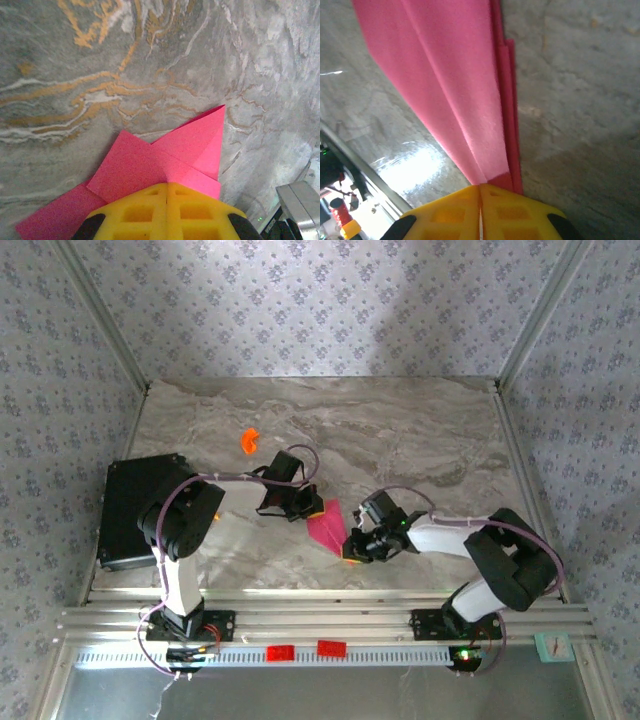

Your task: Fold a paper plane with a square sheet of paper (pick it up from the middle)

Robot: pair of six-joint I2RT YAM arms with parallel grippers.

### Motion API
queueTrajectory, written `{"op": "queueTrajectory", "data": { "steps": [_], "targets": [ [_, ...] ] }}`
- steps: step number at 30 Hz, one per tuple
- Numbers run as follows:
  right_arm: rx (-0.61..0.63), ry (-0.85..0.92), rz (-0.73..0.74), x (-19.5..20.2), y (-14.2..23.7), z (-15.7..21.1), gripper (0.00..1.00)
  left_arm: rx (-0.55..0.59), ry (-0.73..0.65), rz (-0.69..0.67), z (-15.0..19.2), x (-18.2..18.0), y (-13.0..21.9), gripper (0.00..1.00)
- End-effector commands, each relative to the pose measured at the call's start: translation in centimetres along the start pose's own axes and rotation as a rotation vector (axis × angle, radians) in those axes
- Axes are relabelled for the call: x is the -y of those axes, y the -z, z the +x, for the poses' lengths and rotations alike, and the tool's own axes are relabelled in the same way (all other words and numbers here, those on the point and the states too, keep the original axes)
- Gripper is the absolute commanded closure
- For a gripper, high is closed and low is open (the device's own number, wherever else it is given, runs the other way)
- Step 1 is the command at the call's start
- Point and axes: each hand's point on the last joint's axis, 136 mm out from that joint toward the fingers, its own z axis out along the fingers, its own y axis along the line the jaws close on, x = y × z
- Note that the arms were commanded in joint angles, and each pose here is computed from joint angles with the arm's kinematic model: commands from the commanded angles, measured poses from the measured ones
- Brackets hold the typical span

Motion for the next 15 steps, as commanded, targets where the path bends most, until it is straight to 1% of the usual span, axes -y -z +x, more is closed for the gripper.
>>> {"op": "queueTrajectory", "data": {
  "steps": [1, 4, 7, 12, 15],
  "targets": [
    [-0.058, -0.050, 0.024, 2.1, 0.1, 2.8, 0.88, -0.032, 0.044, -0.129, 1.3, -4.2, -1.2, 0.96],
    [-0.062, -0.067, 0.033, 3.2, 0.6, 4.2, 0.88, -0.032, 0.047, -0.129, 1.3, -4.3, -1.2, 0.96],
    [-0.042, -0.068, 0.019, 3.0, 1.6, 4.3, 0.88, -0.030, 0.050, -0.127, 1.4, -4.3, -1.2, 0.96],
    [0.047, -0.012, -0.055, -0.5, 3.7, 1.6, 0.88, -0.026, 0.049, -0.123, 1.3, -4.2, -1.2, 0.96],
    [0.078, 0.012, -0.096, -2.1, 4.1, -0.2, 0.87, -0.028, 0.047, -0.120, 1.3, -4.0, -1.2, 0.96]
  ]
}}
